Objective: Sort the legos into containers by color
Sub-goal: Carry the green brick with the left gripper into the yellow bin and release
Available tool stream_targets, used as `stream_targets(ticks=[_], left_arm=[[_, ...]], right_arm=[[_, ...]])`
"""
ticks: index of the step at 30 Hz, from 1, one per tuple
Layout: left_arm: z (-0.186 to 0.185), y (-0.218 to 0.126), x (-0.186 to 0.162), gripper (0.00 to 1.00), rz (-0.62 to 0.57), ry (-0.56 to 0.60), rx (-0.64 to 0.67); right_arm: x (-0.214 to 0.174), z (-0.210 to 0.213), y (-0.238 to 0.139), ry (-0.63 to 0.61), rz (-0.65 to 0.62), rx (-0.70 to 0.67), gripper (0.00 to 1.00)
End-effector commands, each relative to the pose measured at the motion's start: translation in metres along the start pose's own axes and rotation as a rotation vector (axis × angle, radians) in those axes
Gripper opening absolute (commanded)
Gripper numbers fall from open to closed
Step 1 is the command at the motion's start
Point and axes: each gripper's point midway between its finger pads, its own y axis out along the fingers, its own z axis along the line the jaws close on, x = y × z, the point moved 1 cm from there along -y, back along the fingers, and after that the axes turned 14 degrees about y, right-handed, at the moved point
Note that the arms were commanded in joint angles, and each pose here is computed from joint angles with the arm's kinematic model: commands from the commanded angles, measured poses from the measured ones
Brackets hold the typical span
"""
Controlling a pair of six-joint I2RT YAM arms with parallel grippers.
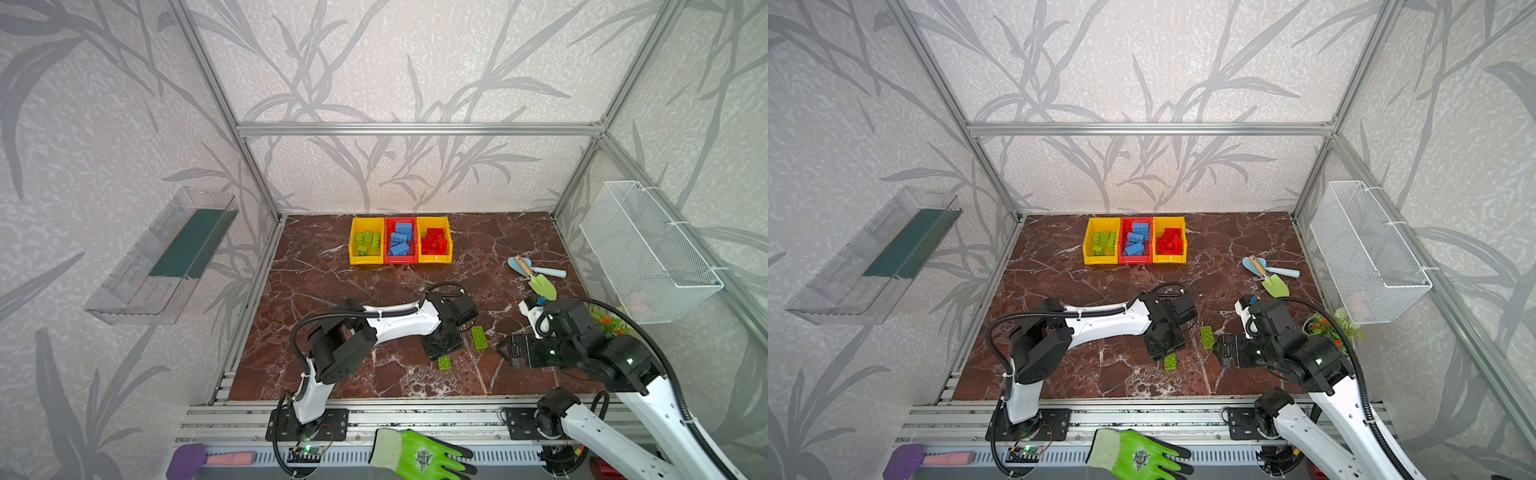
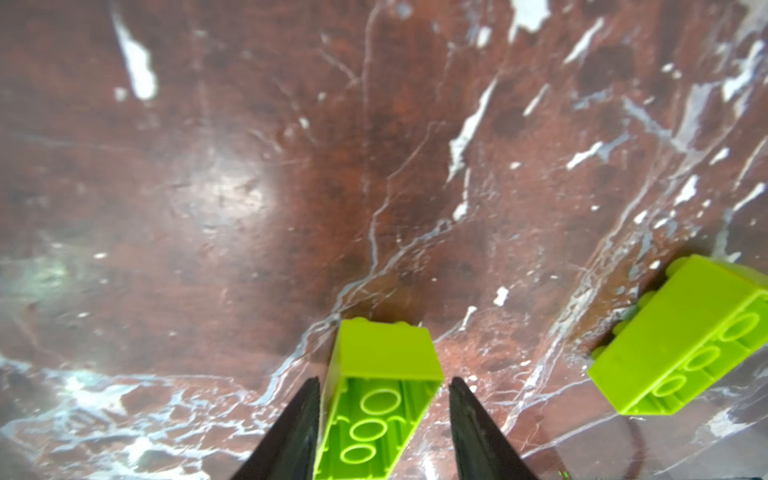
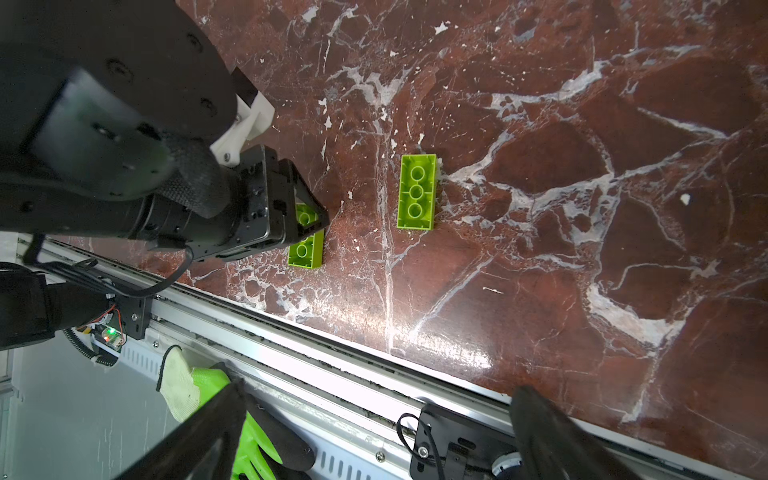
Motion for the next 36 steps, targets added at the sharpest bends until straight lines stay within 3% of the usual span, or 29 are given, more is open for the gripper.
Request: stream_targets(ticks=[1,9,11,15,21,27,36], left_arm=[[0.011,0.006,-0.009,0.47,0.053,0.005,0.058],[0.009,0.014,-0.013,0.46,0.107,0.083,0.08],[0.009,0.015,-0.014,0.4,0.118,0.106,0.091],[0.012,0.018,-0.014,0.15,0.129,0.127,0.106],[0.017,-0.007,0.007,0.11,0.088,0.151,0.105],[0.045,-0.065,0.081,0.1,-0.036,0.096,0.078],[0.127,-0.153,0.24,0.11,-0.31,-0.011,0.18]], right_arm=[[-0.003,-0.002,0.0,0.008,0.001,-0.002,0.99],[-0.004,-0.006,0.0,0.017,-0.002,-0.015,0.99],[-0.003,-0.006,0.0,0.02,-0.006,-0.018,0.99],[-0.002,-0.006,-0.003,0.02,-0.013,-0.022,0.99],[0.004,-0.004,-0.01,0.012,-0.031,-0.034,0.99],[0.019,0.0,-0.008,0.008,-0.047,-0.068,1.0],[0.07,0.029,0.015,0.021,-0.068,-0.09,1.0]])
